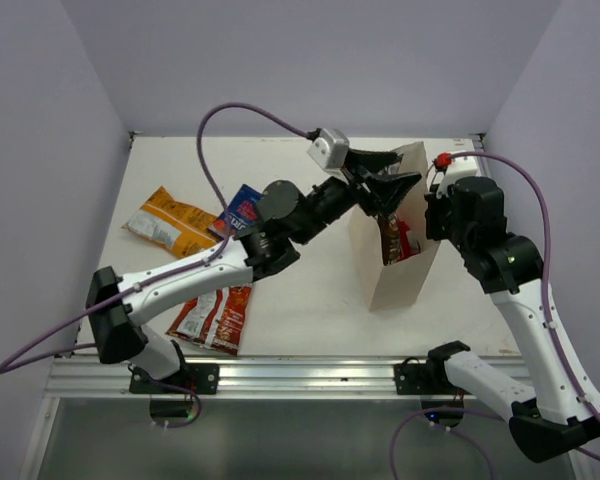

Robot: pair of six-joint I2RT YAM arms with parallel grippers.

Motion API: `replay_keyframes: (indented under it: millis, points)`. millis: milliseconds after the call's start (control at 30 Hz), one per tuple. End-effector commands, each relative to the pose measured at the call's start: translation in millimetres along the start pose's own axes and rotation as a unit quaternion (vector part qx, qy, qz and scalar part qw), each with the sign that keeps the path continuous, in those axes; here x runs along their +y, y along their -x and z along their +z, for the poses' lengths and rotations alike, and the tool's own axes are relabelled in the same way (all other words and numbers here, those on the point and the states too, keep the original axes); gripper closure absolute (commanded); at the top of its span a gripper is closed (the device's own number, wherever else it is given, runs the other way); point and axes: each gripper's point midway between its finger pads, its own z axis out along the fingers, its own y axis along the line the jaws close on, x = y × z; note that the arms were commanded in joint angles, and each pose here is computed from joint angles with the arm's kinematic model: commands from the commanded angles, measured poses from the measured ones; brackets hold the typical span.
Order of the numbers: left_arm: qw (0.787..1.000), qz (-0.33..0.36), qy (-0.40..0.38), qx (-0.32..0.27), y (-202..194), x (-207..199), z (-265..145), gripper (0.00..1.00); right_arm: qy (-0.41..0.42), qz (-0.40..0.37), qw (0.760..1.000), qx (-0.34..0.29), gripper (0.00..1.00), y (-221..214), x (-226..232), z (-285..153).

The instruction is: Place the snacks into the paper bag

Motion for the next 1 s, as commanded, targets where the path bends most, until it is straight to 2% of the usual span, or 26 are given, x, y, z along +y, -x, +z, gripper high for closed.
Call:
replay_keyframes:
  millis: [0,33,67,100,133,167,200,233,300,333,367,433,467,500,533,567,600,633,667,700,733,800,833,867,933,967]
  points:
    - [0.987,0.084,0.077,-0.117,123.8,-8.3,-47.7,0.32,0.005,-0.008,1.0,-0.005,1.0,4.9,2.5,1.4]
    - [0.983,0.087,0.11,-0.117,125.1,0.5,-80.0,0.32,0.005,-0.008,1.0,-0.005,1.0,5.5,2.5,1.2]
    - [0.966,0.084,0.207,-0.128,128.6,34.3,-105.7,0.32,0.005,-0.008,1.0,-0.005,1.0,5.8,2.5,1.4]
    - [0.952,0.095,0.27,-0.106,116.7,58.5,-129.6,0.31,0.008,-0.008,1.0,-0.005,1.0,5.2,3.3,1.5]
    - [0.932,0.103,0.333,-0.095,108.3,82.0,-154.5,0.31,0.009,-0.007,1.0,-0.006,1.0,5.6,3.6,1.5]
    - [0.889,0.119,0.435,-0.078,89.7,117.6,-200.6,0.31,0.011,-0.007,1.0,-0.005,1.0,4.4,4.5,1.9]
    - [0.868,0.136,0.476,-0.034,65.3,134.8,-224.3,0.3,0.012,-0.007,1.0,-0.006,1.0,4.8,5.1,1.9]
    - [0.85,0.142,0.508,-0.015,53.4,151.4,-244.4,0.3,0.013,-0.007,1.0,-0.005,1.0,4.0,5.4,2.5]
    - [0.835,0.122,0.534,0.055,9.1,178.8,-281.9,0.27,0.019,-0.007,1.0,-0.006,1.0,4.4,7.9,3.0]
    - [0.814,0.118,0.567,0.054,12.9,206.8,-303.1,0.27,0.022,-0.008,1.0,-0.003,1.0,3.4,9.2,4.1]
    - [0.816,0.106,0.563,0.078,-3.5,217.7,-317.9,0.27,0.024,-0.007,1.0,-0.002,1.0,4.1,10.4,4.4]
    - [0.8,0.096,0.59,0.059,2.0,244.9,-346.0,0.27,0.028,-0.007,1.0,-0.002,1.0,4.0,11.9,4.3]
    - [0.811,0.088,0.573,0.071,-13.1,248.4,-354.1,0.27,0.028,-0.007,1.0,0.0,1.0,2.5,12.1,5.5]
    - [0.818,0.082,0.567,0.049,-7.9,253.2,-352.3,0.27,0.029,-0.008,1.0,-0.001,1.0,2.4,12.5,5.4]
    - [0.811,0.077,0.578,0.046,-6.9,264.9,-363.6,0.27,0.028,-0.008,1.0,-0.001,1.0,2.5,12.2,5.4]
    - [0.814,0.065,0.573,0.073,-25.4,272.7,-369.1,0.27,0.028,-0.008,1.0,-0.001,1.0,2.7,12.3,5.0]
    - [0.813,0.058,0.575,0.069,-27.7,280.6,-372.4,0.27,0.028,-0.008,1.0,-0.001,1.0,2.7,12.6,5.0]
    - [0.799,0.051,0.594,0.08,-38.8,295.7,-391.1,0.28,0.027,-0.008,1.0,-0.002,1.0,3.3,12.0,4.8]
    - [0.809,0.039,0.579,0.089,-47.7,297.9,-390.9,0.28,0.027,-0.01,1.0,-0.001,1.0,2.7,11.9,5.1]
    - [0.824,0.036,0.562,0.067,-43.2,300.7,-384.4,0.28,0.028,-0.009,1.0,-0.002,1.0,2.9,12.1,4.6]
    - [0.829,0.022,0.554,0.078,-57.4,305.9,-393.2,0.28,0.027,-0.01,1.0,-0.001,1.0,2.3,11.9,4.9]
    - [0.842,0.012,0.537,0.058,-56.0,310.8,-390.2,0.28,0.026,-0.01,1.0,-0.001,1.0,2.0,11.7,4.7]
    - [0.834,0.001,0.548,0.068,-66.4,320.6,-402.0,0.28,0.025,-0.01,1.0,-0.001,1.0,2.0,11.2,4.7]
    - [0.842,-0.011,0.533,0.078,-73.9,320.9,-400.5,0.28,0.023,-0.01,1.0,-0.001,1.0,2.1,10.7,4.9]
    - [0.842,-0.017,0.536,0.065,-73.8,330.6,-407.7,0.28,0.022,-0.01,1.0,-0.002,1.0,1.9,10.4,4.3]
    - [0.844,-0.028,0.53,0.077,-88.5,330.8,-414.8,0.28,0.021,-0.01,1.0,-0.002,1.0,2.1,10.1,3.9]
